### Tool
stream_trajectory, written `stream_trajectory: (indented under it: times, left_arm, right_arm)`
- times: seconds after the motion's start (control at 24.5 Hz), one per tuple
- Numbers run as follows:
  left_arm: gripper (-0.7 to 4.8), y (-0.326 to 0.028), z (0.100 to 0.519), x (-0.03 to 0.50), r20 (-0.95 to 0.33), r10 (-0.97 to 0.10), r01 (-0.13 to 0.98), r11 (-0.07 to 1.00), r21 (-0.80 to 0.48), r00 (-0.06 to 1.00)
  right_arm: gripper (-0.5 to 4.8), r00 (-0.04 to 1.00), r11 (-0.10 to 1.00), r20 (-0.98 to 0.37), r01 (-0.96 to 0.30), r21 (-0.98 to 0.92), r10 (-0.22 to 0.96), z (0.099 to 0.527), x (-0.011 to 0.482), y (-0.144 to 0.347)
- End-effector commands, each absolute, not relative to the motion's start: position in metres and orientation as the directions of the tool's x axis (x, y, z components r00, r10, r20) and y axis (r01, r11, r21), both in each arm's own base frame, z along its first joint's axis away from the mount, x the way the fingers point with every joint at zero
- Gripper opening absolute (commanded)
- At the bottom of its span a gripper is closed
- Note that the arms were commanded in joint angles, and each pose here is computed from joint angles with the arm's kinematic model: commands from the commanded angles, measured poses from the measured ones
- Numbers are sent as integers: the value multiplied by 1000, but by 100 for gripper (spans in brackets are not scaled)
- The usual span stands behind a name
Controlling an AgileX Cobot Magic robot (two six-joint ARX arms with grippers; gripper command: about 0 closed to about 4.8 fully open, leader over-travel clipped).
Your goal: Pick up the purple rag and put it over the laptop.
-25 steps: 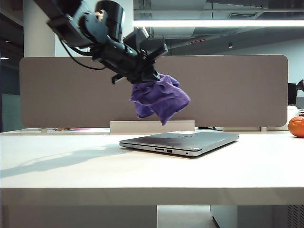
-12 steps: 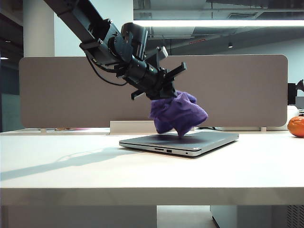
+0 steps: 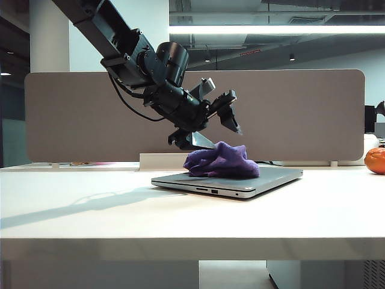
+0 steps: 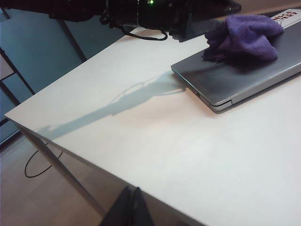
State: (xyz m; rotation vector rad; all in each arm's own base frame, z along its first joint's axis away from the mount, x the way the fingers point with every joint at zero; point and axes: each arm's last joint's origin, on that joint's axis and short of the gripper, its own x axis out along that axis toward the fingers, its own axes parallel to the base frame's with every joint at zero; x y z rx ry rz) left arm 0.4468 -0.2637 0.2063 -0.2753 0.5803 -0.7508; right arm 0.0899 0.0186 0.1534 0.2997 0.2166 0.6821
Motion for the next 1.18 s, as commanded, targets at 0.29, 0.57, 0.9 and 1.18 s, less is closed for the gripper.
stream_trajectory:
  times: [0.29, 0.57, 0.9, 1.18]
  left_arm:
    - [371, -255, 253, 431, -386, -723, 588, 691, -421, 573]
    - [81, -240, 301, 407, -406, -690, 664, 712, -228, 600]
    - [-6, -204, 338, 384, -505, -530, 580, 812, -70, 681]
    - [-6, -166, 369, 368, -515, -483, 552, 833, -21, 709]
  right_arm:
    - [22, 754, 734, -93, -591, 336, 650, 153, 90, 19]
    - [22, 827, 808, -100, -505, 303, 554, 153, 92, 16]
    - [22, 982, 978, -120, -128, 164, 149, 152, 97, 4]
    - [22, 992, 994, -121, -28, 107, 41, 152, 97, 1]
